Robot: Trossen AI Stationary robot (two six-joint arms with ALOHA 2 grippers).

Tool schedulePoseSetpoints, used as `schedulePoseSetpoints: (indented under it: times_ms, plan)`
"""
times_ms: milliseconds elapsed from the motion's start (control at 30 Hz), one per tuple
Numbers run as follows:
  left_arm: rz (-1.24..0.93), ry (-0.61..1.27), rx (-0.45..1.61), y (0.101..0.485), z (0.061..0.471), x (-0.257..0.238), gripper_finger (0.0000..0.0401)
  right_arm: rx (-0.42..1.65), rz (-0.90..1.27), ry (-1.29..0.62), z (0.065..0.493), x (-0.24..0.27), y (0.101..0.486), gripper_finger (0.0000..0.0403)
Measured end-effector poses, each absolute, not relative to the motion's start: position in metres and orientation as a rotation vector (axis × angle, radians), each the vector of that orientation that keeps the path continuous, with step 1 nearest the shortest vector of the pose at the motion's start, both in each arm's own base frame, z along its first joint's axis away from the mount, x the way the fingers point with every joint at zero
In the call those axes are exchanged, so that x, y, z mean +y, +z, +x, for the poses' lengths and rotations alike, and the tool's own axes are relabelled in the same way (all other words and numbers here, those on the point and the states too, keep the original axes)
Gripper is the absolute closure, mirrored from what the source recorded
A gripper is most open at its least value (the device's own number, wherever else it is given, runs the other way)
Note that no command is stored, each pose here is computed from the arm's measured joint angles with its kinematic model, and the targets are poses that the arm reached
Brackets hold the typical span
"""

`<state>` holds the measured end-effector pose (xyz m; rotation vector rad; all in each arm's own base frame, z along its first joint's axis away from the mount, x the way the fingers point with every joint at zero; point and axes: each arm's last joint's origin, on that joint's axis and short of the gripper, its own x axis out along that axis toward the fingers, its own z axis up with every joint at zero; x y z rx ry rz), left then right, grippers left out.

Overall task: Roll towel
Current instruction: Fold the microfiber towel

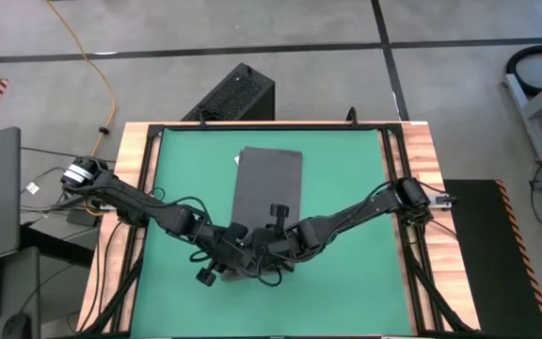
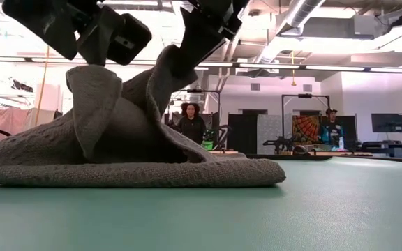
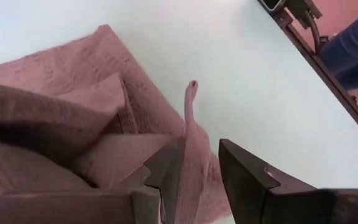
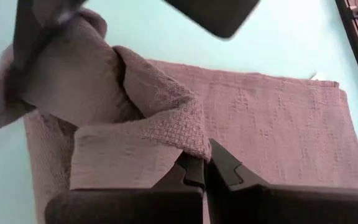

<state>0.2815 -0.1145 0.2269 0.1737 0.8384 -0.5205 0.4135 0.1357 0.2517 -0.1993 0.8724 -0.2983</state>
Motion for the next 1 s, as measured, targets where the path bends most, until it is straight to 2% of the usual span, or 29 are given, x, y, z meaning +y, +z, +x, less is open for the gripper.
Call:
schedulePoseSetpoints:
  times_ms: [367, 567, 700, 1000]
  plan:
    - [0.182, -0.493, 0.957, 0.208, 0.283, -0.115, 0.0309, 0.865, -0.193, -0.292, 0.414, 0.136, 0.252, 0.0390]
    - [0.135, -0.460, 1.011, 0.209, 0.278, -0.113, 0.0391, 0.880, -0.201, -0.292, 0.413, 0.136, 0.251, 0.0390]
    - [0.092, -0.405, 1.075, 0.215, 0.266, -0.112, 0.0399, 0.898, -0.214, -0.290, 0.410, 0.138, 0.250, 0.0390]
    - [0.213, -0.291, 1.173, 0.230, 0.226, -0.120, 0.0401, 0.935, -0.209, -0.286, 0.401, 0.151, 0.248, 0.0390]
